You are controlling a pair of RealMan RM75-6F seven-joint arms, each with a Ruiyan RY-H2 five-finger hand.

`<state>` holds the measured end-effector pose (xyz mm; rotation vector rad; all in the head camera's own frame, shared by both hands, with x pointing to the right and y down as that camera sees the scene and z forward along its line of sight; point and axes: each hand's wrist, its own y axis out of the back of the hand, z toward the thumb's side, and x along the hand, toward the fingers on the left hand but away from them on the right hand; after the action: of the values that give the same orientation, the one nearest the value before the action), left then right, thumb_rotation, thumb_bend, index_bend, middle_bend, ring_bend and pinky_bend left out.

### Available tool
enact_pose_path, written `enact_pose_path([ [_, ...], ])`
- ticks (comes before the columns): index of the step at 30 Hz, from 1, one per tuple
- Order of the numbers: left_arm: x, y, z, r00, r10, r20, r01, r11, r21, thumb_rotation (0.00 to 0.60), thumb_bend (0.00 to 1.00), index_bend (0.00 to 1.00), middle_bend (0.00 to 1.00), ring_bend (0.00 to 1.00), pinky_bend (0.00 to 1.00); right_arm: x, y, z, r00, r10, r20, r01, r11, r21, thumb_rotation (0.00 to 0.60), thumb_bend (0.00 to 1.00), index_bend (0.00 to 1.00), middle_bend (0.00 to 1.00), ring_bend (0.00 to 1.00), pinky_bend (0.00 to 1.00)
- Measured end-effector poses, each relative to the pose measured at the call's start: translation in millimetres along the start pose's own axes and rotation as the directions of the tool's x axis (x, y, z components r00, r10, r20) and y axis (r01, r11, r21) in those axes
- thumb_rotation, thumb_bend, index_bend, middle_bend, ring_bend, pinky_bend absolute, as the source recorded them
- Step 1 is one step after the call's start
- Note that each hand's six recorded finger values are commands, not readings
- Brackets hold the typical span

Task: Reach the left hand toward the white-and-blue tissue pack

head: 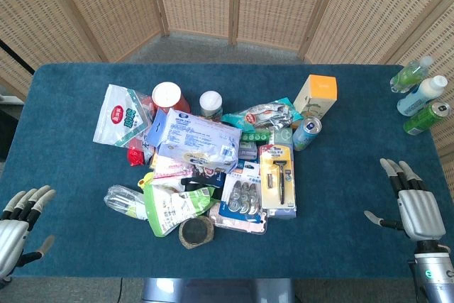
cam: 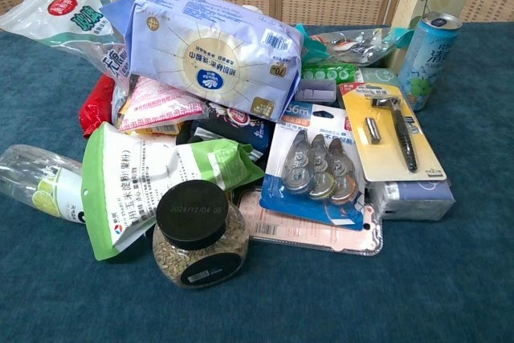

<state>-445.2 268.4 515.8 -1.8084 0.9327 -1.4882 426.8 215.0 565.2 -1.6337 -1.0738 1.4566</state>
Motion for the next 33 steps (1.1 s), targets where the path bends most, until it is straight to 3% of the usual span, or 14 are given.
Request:
enact_pose_path([
  [7,21.6,18.4,19.4,0.995,0.004,0.096,-0.004,1.0,0.001,0.599,0.35,0.0,0.0,0.0,0.0,3.5,1.3,-0.5,1.0,0.006,0.0,-0.006,1.0,-0.011,0.493,0.07,0.03,0.11,0.0,0.18],
  [15,61.2,41.9,50.6,0.98,-0.054,0.19,0.051,0.998,0.021,0.57,0.16,0.0,0.0,0.0,0.0,11.2,3.4,-1.8,1.0,0.0,-0.003,0.0,1.0,-0.027,0.493,0.07,0.03,0.11,0.0,0.18],
  [21,99.9,57.5,73.0,0.972,-0.099,0.214,0.098,0.995,0.015,0.549,0.04,0.0,0.0,0.0,0.0,19.5,9.9,-8.3,1.0,-0.014,0.012,0.015,0.999,-0.039,0.495,0.07,0.02,0.11,0.0,0.18],
  [33,173.3,71.1,119.1,0.962,-0.091,0.259,0.091,0.996,0.012,0.518,0.02,0.0,0.0,0.0,0.0,29.9,16.1,-17.9,0.999,-0.031,0.034,0.033,0.996,-0.079,0.496,0.07,0.02,0.11,0.0,0.18],
])
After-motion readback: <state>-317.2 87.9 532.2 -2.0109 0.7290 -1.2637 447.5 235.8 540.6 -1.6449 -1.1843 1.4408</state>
